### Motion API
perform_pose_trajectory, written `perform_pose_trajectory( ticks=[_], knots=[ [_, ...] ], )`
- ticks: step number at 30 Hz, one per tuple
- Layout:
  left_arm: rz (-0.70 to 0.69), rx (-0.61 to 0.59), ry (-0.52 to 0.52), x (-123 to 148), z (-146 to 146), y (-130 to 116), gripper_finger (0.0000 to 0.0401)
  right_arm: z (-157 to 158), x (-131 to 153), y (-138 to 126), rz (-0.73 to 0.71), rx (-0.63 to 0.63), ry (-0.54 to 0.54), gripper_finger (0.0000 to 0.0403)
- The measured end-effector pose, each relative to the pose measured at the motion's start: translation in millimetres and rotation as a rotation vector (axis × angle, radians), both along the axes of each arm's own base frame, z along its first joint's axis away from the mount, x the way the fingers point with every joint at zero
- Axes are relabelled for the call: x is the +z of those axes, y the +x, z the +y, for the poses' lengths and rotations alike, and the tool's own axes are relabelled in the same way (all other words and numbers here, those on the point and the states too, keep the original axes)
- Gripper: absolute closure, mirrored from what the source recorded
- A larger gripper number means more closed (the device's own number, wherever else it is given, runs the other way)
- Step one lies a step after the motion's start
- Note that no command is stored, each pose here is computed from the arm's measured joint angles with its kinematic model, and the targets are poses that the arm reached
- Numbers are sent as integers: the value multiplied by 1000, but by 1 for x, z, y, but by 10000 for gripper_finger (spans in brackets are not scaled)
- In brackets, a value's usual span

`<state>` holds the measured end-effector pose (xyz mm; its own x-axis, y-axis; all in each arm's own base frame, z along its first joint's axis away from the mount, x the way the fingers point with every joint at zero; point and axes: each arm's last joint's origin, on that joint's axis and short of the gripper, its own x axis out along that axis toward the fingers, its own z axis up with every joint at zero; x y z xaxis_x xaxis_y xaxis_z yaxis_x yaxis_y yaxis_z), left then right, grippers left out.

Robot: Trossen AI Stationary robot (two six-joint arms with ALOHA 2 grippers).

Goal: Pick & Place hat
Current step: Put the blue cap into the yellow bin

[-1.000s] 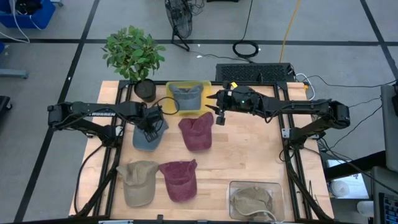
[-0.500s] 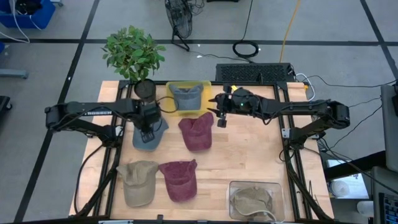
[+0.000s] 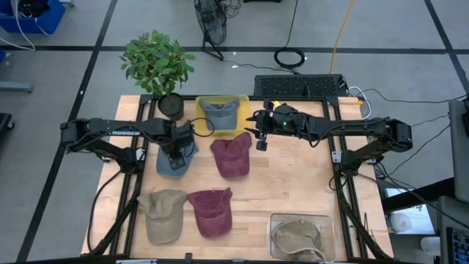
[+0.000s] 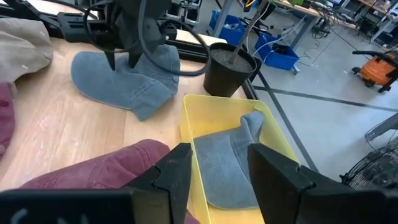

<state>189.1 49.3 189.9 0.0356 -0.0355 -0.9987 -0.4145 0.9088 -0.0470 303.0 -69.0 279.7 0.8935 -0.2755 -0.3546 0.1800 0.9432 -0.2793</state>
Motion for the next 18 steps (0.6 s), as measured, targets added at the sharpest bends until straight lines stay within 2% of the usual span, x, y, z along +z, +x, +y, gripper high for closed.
perform_pose_trajectory(
  ticks=[8,14,18],
  knots=[
    [83,-9,-25,-17,2,8,228,0,-1,0,10,0,2,261],
    [83,-30,-7,-19,3,10,231,0,-1,0,10,0,2,261],
    [73,-33,-4,-18,3,10,269,0,-1,0,7,0,2,261]
  ],
)
